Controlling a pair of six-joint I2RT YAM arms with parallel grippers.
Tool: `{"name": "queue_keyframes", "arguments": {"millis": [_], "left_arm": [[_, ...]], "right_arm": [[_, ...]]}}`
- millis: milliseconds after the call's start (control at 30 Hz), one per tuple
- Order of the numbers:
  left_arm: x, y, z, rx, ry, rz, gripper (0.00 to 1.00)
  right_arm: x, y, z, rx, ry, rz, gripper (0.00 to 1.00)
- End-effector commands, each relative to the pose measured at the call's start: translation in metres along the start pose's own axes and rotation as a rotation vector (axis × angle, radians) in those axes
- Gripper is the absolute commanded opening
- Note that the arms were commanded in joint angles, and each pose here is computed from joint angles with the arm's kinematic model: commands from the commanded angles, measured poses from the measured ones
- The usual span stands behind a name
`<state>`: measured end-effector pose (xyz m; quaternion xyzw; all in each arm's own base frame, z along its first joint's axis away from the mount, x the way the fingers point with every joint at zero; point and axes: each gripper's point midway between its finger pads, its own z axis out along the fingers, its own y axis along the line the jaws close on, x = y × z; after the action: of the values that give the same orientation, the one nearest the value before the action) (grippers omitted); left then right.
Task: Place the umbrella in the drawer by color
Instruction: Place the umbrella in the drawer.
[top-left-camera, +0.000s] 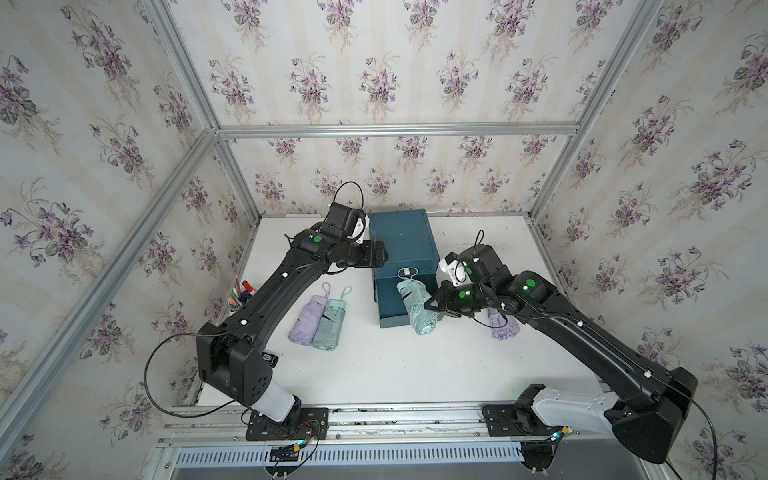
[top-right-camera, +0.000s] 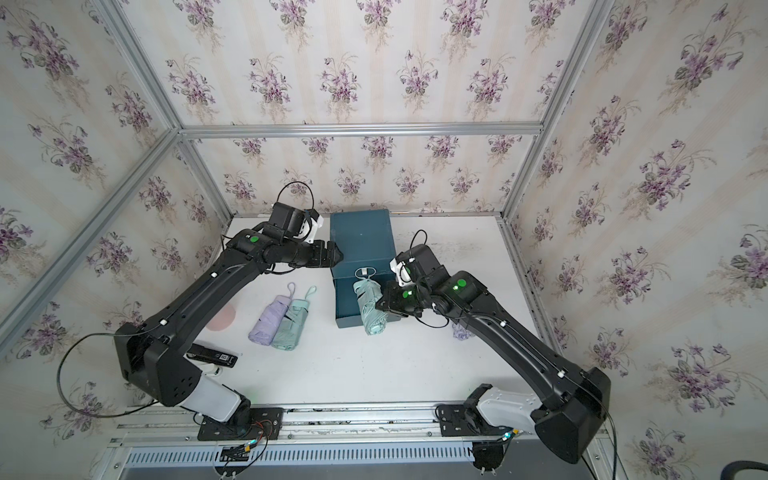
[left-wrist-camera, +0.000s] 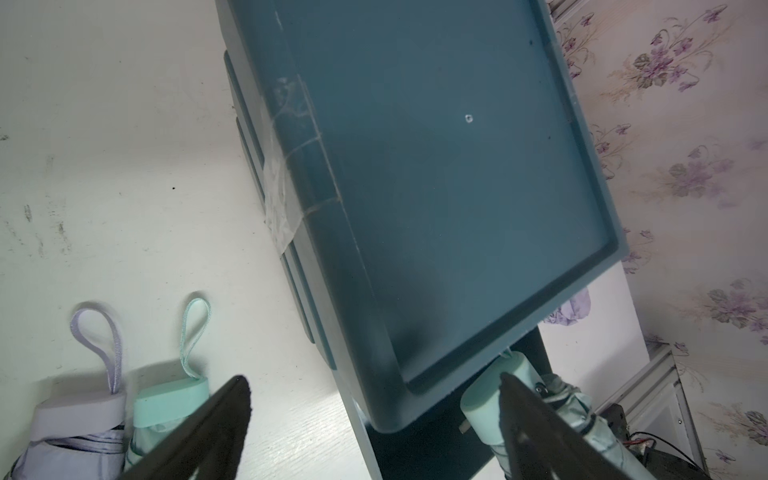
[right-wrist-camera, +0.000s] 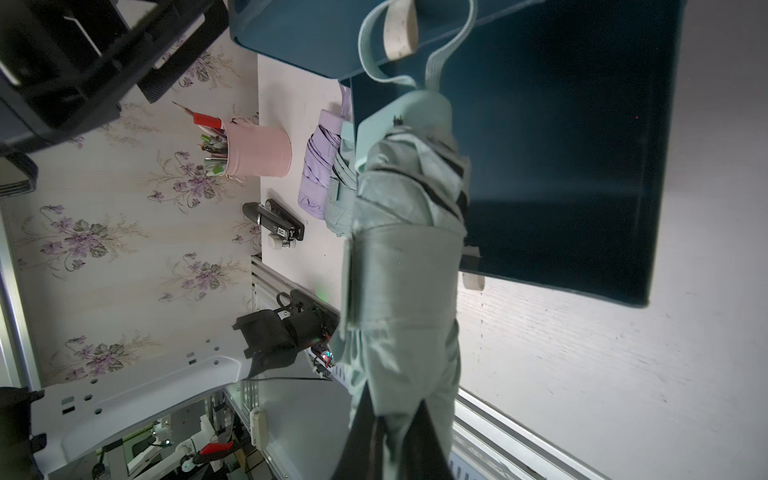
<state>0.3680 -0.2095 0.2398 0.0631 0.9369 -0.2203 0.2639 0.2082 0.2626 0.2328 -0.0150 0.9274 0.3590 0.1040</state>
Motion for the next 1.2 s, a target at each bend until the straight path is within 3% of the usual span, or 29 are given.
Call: {"name": "queue_keyframes", "arguments": {"millis": [0,267,533,633,933,1167], "left_arm": [[-0.001,0.006,0.005,-0.033,0.009,0.015,0.89],[0.011,0.019,0.021,-0.077,0.062,0.025,0.80],[0.012,0.024,0.027,-0.091,0.066,0.029,0.79],[0.014,0.028,0.031,-0.105,0.076,0.025,0.77],[0.019,0.035,0.037,-0.134,0.096,0.038,0.68],[0.022,0.037,0.037,-0.139,0.105,0.053,0.62]], "right_arm": [[-0.008,0.003,0.004,-0.015,0.005,0.036,0.00],[-0.015,-0.009,0.010,-0.023,0.008,0.066,0.00],[-0.011,0.016,-0.050,-0.058,-0.163,-0.036,0.00],[-0.003,0.009,-0.062,-0.039,-0.176,-0.013,0.00],[0.022,-0.005,-0.022,-0.074,-0.008,0.079,0.00],[-0.008,-0.014,0.007,-0.024,-0.001,0.099,0.00]]}}
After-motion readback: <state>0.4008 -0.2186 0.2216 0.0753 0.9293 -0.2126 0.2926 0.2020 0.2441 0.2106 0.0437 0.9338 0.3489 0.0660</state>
